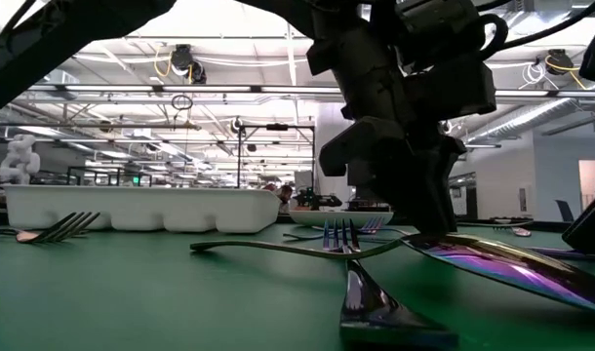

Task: Sort silverware
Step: Put the blue knife into the silverware tray

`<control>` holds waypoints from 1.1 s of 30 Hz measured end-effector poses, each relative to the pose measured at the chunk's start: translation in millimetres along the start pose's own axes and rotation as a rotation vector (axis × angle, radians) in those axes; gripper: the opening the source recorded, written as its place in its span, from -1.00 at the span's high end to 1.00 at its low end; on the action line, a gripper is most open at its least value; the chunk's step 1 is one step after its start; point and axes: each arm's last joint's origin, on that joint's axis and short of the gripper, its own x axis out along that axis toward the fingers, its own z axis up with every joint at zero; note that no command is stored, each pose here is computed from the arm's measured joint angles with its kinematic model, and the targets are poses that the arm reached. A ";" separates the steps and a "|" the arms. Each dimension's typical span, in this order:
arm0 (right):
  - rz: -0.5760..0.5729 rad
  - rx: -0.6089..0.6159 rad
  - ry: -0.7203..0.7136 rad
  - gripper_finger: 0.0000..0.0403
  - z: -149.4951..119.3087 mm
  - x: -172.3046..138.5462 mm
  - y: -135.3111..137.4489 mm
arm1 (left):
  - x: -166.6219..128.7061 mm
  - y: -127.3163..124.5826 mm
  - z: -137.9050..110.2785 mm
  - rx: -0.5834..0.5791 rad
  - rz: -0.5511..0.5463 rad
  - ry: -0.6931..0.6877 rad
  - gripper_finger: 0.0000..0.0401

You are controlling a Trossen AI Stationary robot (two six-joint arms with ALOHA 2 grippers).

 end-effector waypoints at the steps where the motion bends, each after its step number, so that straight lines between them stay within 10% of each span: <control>1: -0.003 -0.009 -0.001 0.26 -0.2 0.2 -0.3 | -0.6 -0.1 1.0 0.002 0.002 -0.002 0.69; 33: -0.098 -0.040 0.040 0.50 18.4 33.7 -3.7 | -3.3 -6.4 10.2 0.030 0.010 -0.026 0.68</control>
